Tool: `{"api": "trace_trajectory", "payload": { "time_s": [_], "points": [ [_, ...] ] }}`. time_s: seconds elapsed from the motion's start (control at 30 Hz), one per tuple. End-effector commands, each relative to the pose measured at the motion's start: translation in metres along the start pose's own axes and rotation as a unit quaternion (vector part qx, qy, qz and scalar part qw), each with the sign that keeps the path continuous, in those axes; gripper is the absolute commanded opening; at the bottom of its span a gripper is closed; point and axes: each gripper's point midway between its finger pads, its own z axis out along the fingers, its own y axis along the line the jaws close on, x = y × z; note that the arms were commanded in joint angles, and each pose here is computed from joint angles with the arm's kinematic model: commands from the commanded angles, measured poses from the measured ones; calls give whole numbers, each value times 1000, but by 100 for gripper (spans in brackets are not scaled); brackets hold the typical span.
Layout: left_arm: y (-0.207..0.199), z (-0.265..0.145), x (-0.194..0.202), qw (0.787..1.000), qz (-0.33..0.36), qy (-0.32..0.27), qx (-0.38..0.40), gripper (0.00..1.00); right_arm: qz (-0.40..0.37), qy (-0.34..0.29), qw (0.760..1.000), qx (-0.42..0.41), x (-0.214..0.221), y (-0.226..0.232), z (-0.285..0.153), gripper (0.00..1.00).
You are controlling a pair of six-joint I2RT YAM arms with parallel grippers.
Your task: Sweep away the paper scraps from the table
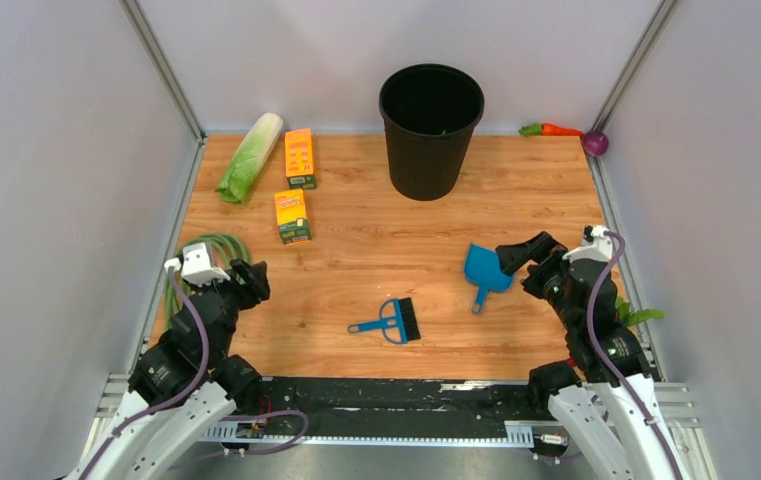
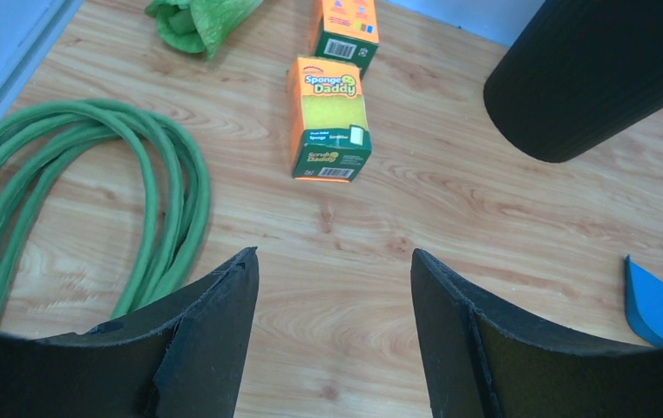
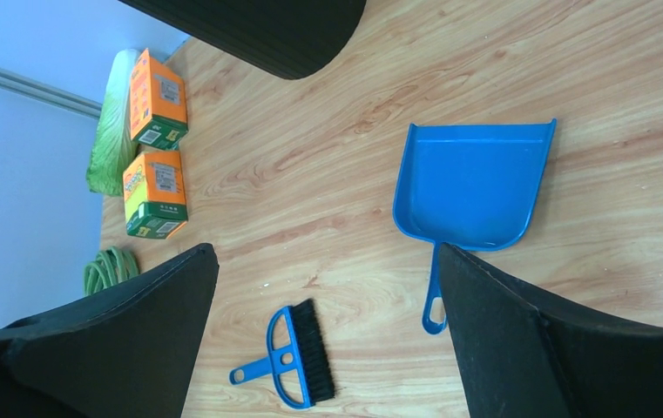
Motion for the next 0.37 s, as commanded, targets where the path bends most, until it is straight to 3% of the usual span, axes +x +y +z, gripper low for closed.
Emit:
{"api": "trace_trajectory", "payload": {
  "time_s": [0.0,0.33],
  "points": [
    [-3,8,-7,999,-22,-19,-14,72,-17,2,1000,-8,-4,6,-5,100],
    [-5,16,0,1000,-5,-13,-17,72,-40,4,999,16,-6,-1,3,100]
  ]
}}
